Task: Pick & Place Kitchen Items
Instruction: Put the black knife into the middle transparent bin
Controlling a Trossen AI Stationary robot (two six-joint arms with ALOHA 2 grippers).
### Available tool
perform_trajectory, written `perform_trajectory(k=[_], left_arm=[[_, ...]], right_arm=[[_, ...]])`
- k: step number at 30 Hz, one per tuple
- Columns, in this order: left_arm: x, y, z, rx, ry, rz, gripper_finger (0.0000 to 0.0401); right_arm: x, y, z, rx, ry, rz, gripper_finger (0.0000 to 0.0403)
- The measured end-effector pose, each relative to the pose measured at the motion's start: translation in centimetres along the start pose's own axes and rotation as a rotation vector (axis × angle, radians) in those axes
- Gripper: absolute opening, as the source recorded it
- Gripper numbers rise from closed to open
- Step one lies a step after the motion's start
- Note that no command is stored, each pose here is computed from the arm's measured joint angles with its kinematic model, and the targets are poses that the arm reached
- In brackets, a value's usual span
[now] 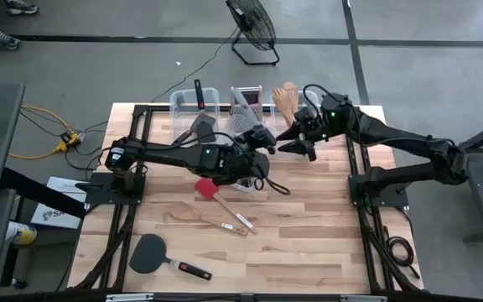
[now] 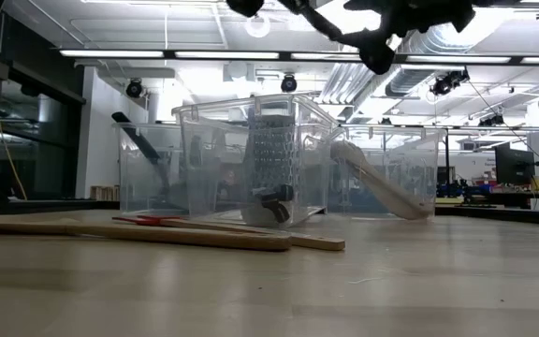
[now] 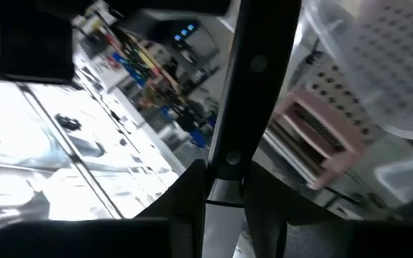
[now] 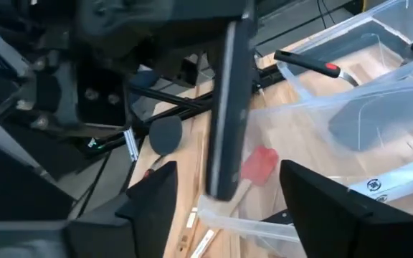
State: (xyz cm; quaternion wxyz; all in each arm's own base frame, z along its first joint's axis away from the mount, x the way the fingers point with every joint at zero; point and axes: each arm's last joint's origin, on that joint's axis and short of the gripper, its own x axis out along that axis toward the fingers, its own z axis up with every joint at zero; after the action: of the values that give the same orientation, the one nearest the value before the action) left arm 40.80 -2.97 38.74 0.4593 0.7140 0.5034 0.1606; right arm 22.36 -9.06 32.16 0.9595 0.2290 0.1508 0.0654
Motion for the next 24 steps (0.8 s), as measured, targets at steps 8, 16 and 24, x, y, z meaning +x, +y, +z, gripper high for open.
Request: perform_trajectory(k=[8, 16, 24], left_arm=[[0.0, 1.2, 0.1, 0.048, -0.057, 0.066, 0.0065], [-0.1, 1.6, 0.1, 0.057, -0.07, 0.091, 0.0065], [-0.2, 2.0, 0.1, 0.043, -0.076, 0.116, 0.0065]], right_arm=[[-0.9, -1.1, 0.8, -0.017, -0.026, 0.095, 0.0262], [-1.2, -1.9, 1.2, -0.023, -0.073, 0.036, 0.0259], [0.5, -3.1, 1.1, 0.024, -0.04, 0.15, 0.026]])
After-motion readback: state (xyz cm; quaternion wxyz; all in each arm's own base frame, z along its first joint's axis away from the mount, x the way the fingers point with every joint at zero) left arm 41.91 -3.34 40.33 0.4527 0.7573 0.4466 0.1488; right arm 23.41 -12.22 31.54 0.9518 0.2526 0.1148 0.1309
